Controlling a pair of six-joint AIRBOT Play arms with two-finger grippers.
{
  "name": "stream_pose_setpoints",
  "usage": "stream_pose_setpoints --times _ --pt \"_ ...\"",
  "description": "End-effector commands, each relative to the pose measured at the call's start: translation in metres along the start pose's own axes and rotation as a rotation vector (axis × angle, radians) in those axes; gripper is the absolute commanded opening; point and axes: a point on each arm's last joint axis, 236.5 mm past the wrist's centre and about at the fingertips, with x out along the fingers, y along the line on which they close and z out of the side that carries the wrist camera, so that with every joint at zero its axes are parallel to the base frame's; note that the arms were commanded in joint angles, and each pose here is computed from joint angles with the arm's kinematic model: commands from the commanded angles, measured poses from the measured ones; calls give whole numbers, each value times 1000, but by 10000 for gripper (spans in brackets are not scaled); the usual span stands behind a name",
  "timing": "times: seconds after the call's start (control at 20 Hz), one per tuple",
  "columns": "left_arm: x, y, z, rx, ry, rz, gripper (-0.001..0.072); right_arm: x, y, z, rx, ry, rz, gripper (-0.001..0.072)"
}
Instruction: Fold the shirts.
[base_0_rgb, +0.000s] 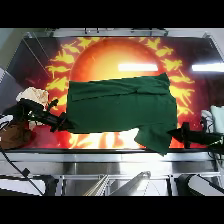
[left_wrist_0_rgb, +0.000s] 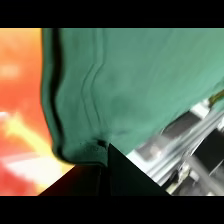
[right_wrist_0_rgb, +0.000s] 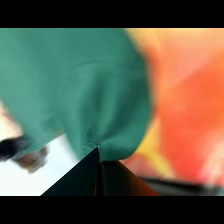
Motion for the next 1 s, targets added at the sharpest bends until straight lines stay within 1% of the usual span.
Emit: stream_pose_setpoints --times 0.0,0.15,0.2,0.35,0.5,0.55,0.65,0.7,0.85,0.95 --pt "-20 -29 -18 53 59 -53 16 -25 51 -7 -114 19 93 17" --pt "-39 -10 -20 83 52 98 17 -51 71 12 -155 -95 89 16" --pt "-45 -7 -22 90 55 122 17 -57 73 15 -150 -120 96 16" --pt "-57 -8 -17 82 26 104 17 -60 77 21 -159 -150 109 16" --pt "-83 -12 5 95 -59 98 17 -70 107 55 -202 -293 212 17" --pt "-94 -22 17 103 -99 66 17 -71 114 68 -218 -323 221 16" --pt "-118 -58 51 144 -193 -43 17 -58 123 93 -260 -327 197 16" --pt "-126 -71 67 164 -223 -73 17 -48 130 104 -284 -317 193 16" --pt "-135 -86 113 192 -250 -55 17 -8 140 153 -312 -307 150 17" --pt "-136 -86 143 180 -262 -42 17 20 141 184 -329 -283 128 17"
